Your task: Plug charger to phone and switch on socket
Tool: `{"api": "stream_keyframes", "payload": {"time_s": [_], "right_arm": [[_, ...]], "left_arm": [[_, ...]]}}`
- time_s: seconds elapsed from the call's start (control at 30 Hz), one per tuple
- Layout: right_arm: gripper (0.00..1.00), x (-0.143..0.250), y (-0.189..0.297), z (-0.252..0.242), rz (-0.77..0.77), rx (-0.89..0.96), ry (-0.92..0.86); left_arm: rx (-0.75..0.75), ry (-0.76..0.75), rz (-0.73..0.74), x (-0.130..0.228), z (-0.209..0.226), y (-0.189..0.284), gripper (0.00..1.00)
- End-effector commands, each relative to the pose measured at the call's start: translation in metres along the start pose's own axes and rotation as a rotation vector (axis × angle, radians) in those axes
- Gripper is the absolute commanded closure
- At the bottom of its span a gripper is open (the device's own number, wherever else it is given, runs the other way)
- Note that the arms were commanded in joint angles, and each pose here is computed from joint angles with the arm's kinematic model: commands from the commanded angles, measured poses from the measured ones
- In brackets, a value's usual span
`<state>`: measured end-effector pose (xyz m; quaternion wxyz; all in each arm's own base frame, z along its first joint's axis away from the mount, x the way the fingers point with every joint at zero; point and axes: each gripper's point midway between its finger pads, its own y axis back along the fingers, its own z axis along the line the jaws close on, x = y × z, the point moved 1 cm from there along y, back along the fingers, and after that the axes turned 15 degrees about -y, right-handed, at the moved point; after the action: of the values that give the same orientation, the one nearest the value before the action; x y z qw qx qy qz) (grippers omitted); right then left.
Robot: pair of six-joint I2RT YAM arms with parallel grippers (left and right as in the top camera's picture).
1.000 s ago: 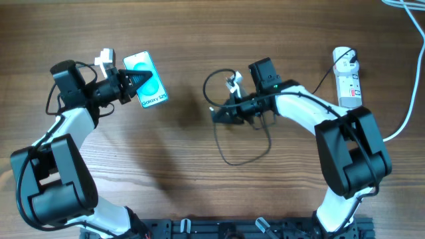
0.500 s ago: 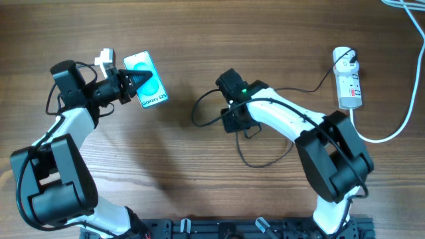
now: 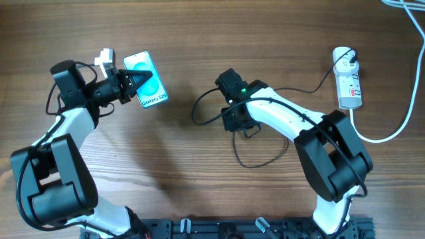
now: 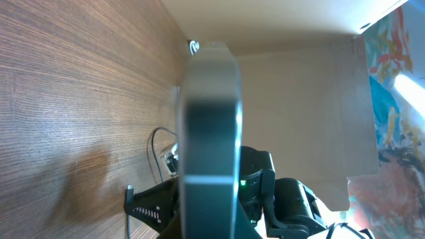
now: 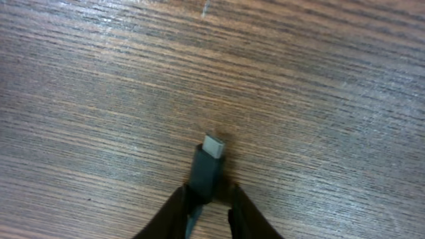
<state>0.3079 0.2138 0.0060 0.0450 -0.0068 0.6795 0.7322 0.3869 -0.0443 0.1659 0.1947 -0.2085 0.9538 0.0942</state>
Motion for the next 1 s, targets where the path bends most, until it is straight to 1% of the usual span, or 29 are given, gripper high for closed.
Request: {"api": "stream_keyframes", "payload": {"time_s": [0.0, 0.07, 0.17, 0.2, 0.23, 0.27, 0.3, 0.4, 0.43, 0.47, 0.57, 0.67, 0.7, 0.8, 0.9, 0.97], "right_arm": [[0.81, 0.001, -0.014, -0.009, 0.014, 0.048, -0.032], [0.95, 0.001, -0.014, -0.007, 0.015, 0.039, -0.047], [0.95, 0.001, -0.014, -0.007, 0.015, 0.036, -0.086], [0.95, 0.003, -0.014, -0.002, 0.025, 0.012, -0.085], [0.96, 0.004, -0.014, 0.009, 0.047, -0.056, -0.069], [0.96, 0.007, -0.009, 0.037, 0.101, -0.231, 0.01], [0.96, 0.013, 0.004, 0.065, 0.162, -0.449, 0.107], [0.95, 0.025, 0.056, 0.114, 0.255, -0.919, 0.288], [0.95, 0.026, 0.072, 0.125, 0.261, -1.035, 0.333], [0.95, 0.028, 0.083, 0.135, 0.258, -1.109, 0.376], [0.95, 0.033, 0.092, 0.145, 0.256, -1.161, 0.42], [0.95, 0.036, 0.112, 0.152, 0.26, -1.284, 0.486], [0.95, 0.034, 0.116, 0.154, 0.266, -1.299, 0.477], [0.96, 0.034, 0.124, 0.168, 0.251, -1.324, 0.495], [0.96, 0.041, 0.132, 0.183, 0.244, -1.348, 0.524], [0.96, 0.037, 0.142, 0.192, 0.226, -1.378, 0.525]], "left_arm": [[0.018, -0.034, 0.008, -0.002, -0.01, -0.001, 0.96], [0.018, -0.034, 0.008, -0.002, -0.01, -0.001, 0.96], [0.018, -0.034, 0.008, -0.002, -0.01, -0.001, 0.96], [0.017, -0.034, 0.008, -0.002, -0.01, -0.001, 0.96], [0.006, -0.065, 0.001, -0.003, -0.008, -0.001, 0.96], [0.001, -0.152, -0.001, -0.003, -0.007, -0.001, 0.96], [-0.001, -0.173, 0.005, 0.0, -0.005, -0.001, 0.96], [-0.006, -0.203, 0.013, 0.005, -0.002, -0.001, 0.96], [-0.005, -0.204, 0.013, 0.005, -0.002, -0.001, 0.96], [-0.006, -0.204, 0.013, 0.005, -0.002, -0.001, 0.96], [-0.005, -0.207, 0.013, 0.005, -0.003, -0.001, 0.96], [-0.005, -0.206, 0.013, 0.005, -0.003, -0.001, 0.96], [-0.002, -0.202, 0.014, 0.005, -0.003, -0.001, 0.96], [0.073, -0.205, 0.039, 0.007, -0.017, 0.0, 0.96], [0.074, -0.098, 0.038, 0.003, -0.019, 0.0, 0.96], [0.065, 0.042, 0.032, -0.003, -0.021, 0.0, 0.96]]}}
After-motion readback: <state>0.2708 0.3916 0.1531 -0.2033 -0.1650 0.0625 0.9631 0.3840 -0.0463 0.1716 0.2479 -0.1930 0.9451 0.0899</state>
